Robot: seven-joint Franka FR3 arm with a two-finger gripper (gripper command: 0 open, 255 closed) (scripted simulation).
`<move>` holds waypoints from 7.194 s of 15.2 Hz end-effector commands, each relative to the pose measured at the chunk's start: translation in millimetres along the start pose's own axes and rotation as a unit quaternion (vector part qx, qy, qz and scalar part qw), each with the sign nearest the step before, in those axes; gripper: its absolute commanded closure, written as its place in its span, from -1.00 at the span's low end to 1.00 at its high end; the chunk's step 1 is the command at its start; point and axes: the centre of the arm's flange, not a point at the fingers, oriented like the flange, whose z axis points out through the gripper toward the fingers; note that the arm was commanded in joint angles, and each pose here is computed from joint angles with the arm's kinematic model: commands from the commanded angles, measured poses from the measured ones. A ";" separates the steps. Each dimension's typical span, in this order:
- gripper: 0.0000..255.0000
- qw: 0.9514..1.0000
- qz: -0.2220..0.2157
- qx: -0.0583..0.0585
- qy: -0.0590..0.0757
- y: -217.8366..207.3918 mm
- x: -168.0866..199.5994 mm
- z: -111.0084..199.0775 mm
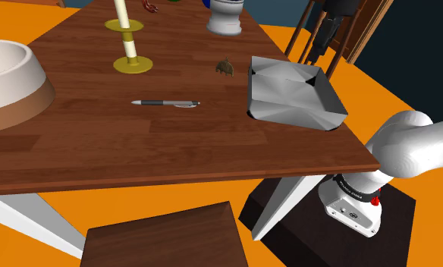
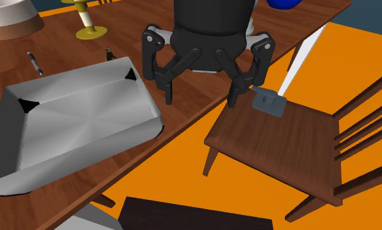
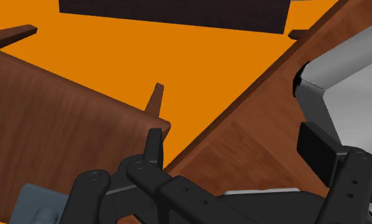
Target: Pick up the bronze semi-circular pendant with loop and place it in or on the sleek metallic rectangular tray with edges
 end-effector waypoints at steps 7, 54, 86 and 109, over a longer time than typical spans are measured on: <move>-1.00 1.000 -0.006 -0.022 -0.017 -66.1 57.4 -3.8; 1.00 0.995 -0.020 -0.079 -0.060 -239.2 200.3 21.9; 1.00 0.995 -0.020 -0.079 -0.060 -226.1 22.9 -59.9; -1.00 0.995 -0.020 -0.079 -0.060 -222.6 24.3 1.4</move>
